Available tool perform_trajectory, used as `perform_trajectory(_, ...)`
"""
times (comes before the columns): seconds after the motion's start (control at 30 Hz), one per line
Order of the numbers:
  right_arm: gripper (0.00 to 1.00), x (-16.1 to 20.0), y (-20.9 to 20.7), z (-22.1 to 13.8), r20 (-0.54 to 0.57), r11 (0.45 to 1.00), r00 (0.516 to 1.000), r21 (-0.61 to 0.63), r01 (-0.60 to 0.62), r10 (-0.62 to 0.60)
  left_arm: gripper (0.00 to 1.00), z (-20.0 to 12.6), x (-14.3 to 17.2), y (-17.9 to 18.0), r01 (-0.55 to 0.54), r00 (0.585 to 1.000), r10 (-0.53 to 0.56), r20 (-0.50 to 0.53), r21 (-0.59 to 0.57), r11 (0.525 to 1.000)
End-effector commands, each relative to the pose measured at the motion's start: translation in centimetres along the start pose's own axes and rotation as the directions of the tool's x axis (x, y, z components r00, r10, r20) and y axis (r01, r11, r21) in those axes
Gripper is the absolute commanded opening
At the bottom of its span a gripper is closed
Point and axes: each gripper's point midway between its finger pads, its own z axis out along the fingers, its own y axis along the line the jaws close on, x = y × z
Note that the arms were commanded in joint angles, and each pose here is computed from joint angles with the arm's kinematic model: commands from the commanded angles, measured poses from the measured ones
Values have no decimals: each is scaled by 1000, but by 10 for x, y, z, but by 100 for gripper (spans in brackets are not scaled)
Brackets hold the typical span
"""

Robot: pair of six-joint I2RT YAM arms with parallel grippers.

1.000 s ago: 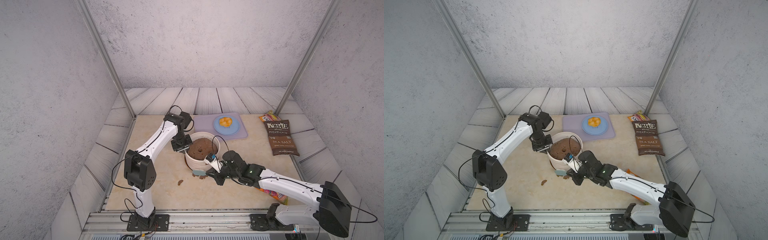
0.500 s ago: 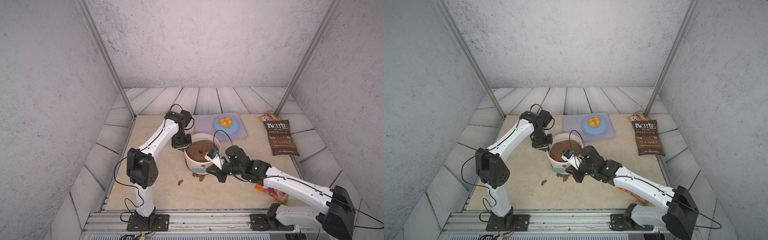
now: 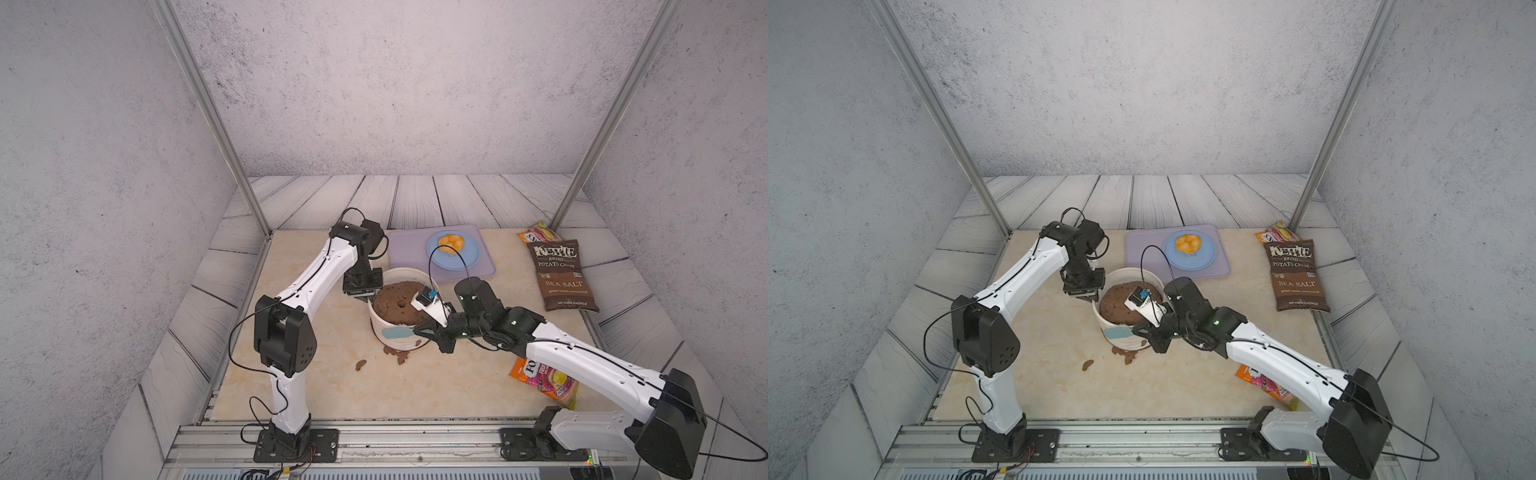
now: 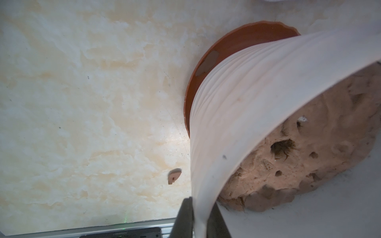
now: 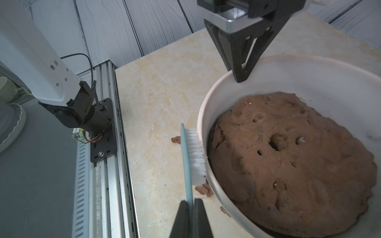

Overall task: Scrub the dried mud off the ceramic pot
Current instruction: Brush off the soil from the pot.

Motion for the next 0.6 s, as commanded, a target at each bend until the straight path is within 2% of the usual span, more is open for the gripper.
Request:
perform_trajectory(0.0, 0, 15, -24, 0, -47, 997, 999, 81, -11, 15, 0, 36, -12, 15, -44, 998, 41, -43, -65, 997)
perform_trajectory(0.33, 0, 54, -32, 9, -126, 993, 989, 101, -60, 72, 0, 37, -12, 12, -63, 997, 61, -48, -43, 997)
perform_trajectory(0.57, 0, 60, -12, 13, -131, 995, 986, 0, -100, 99, 0, 40, -11, 10, -64, 996, 62, -57, -32, 997)
